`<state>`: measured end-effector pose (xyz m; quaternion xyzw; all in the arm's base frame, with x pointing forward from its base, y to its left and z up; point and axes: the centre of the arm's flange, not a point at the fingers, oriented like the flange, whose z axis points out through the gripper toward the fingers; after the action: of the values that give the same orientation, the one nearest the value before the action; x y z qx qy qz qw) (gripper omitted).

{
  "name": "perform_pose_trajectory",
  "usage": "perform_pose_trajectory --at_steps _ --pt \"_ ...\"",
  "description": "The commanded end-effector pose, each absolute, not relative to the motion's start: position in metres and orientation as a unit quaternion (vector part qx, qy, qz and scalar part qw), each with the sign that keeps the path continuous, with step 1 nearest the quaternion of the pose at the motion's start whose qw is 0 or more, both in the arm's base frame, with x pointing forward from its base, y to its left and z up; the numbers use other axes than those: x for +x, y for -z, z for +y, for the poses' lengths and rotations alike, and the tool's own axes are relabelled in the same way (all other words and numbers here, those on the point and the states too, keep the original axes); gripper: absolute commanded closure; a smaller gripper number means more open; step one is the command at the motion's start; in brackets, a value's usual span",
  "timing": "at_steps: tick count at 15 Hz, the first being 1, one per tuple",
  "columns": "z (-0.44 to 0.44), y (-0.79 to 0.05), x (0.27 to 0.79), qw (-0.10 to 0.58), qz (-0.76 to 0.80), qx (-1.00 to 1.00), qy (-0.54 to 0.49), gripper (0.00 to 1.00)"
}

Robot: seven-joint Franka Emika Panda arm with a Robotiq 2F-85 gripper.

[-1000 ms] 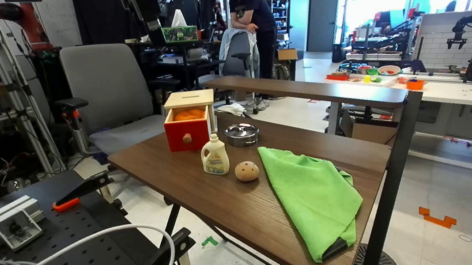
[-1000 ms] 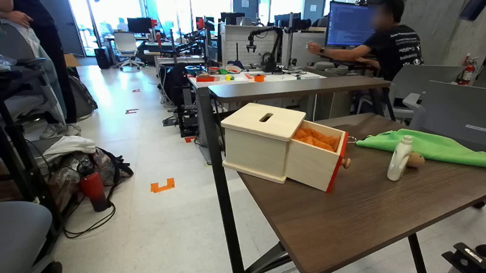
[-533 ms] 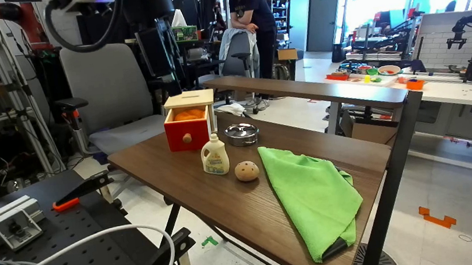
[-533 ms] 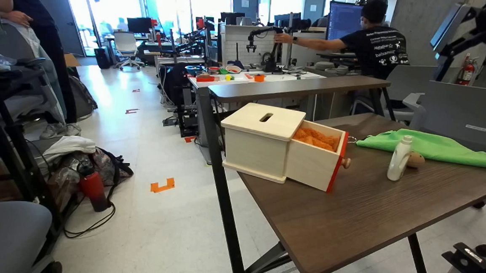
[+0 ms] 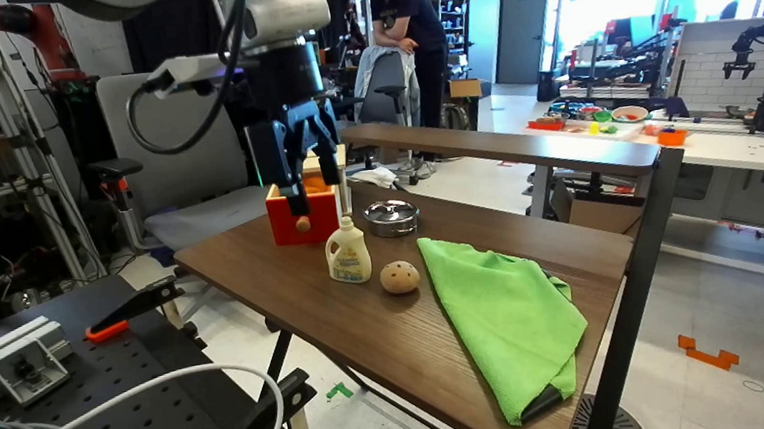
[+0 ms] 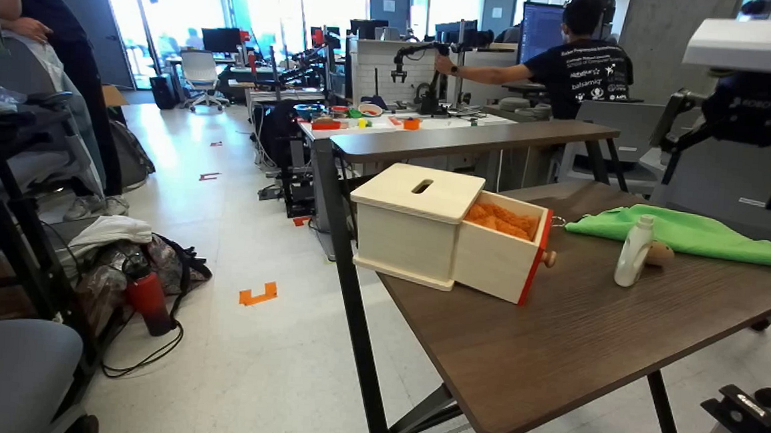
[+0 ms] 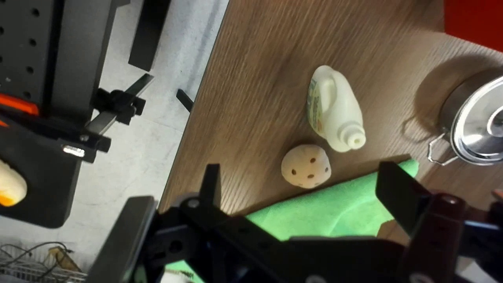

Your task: Move the bottle

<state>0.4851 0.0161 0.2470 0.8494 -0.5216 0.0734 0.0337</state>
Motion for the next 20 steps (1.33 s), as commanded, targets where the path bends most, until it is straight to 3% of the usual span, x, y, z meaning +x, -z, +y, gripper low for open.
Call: perform_pose_trajectory --at_steps 1,16,17,18,20 --pt "0.037 -0.199 0.523 0.021 -0.546 0.836 -0.044 0.0" --pt "0.043 -0.151 0.584 0.005 -0.561 0.828 0.006 0.0" --pt "0.041 -0.15 0.583 0.009 -0.56 0.829 0.009 0.02" --pt "0.039 -0.149 0.582 0.016 -0.559 0.829 0.012 0.26" --pt "0.034 -0.148 0.578 0.025 -0.556 0.83 0.016 0.31"
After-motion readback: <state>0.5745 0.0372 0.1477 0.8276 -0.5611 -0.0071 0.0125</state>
